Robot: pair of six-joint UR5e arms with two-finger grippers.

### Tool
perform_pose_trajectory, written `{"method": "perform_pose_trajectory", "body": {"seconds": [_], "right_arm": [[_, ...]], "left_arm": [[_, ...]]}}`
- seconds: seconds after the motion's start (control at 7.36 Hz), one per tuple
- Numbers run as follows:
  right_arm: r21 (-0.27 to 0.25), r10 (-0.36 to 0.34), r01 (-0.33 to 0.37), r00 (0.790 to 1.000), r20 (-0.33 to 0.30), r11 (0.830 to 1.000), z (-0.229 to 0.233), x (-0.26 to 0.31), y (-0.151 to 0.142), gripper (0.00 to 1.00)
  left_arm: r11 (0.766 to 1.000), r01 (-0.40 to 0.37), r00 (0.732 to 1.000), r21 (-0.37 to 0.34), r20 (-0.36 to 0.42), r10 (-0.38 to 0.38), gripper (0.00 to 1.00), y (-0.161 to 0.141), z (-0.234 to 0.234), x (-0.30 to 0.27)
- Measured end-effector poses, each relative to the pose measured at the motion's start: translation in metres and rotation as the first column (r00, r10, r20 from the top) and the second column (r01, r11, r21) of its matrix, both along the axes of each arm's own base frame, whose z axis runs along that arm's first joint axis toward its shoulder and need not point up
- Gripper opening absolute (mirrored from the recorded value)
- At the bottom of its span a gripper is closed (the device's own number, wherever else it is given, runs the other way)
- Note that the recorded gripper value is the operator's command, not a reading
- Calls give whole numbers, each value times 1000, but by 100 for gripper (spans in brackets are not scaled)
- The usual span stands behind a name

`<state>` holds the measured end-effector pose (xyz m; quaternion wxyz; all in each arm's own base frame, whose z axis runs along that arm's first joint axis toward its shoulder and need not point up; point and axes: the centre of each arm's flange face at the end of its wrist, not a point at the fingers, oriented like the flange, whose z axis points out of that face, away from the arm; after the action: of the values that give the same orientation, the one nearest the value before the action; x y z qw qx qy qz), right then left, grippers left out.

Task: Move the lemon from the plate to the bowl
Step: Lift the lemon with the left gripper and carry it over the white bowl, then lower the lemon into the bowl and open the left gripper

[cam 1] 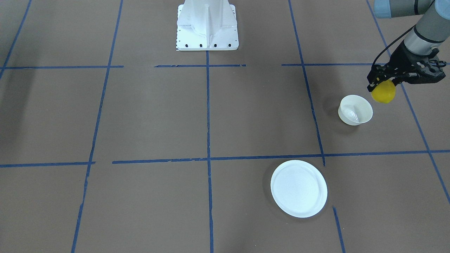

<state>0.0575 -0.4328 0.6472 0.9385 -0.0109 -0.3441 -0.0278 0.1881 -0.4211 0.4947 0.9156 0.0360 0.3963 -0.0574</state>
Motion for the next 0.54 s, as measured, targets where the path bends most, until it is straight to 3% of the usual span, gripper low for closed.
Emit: {"method": "perform_pose_trajectory", "body": {"seconds": [0.54], "right_arm": [[0, 0, 0, 1000, 0, 1000, 0, 0, 0, 100]], "left_arm": [[1000, -25, 1000, -18, -19, 25, 21, -7, 30, 49]]}}
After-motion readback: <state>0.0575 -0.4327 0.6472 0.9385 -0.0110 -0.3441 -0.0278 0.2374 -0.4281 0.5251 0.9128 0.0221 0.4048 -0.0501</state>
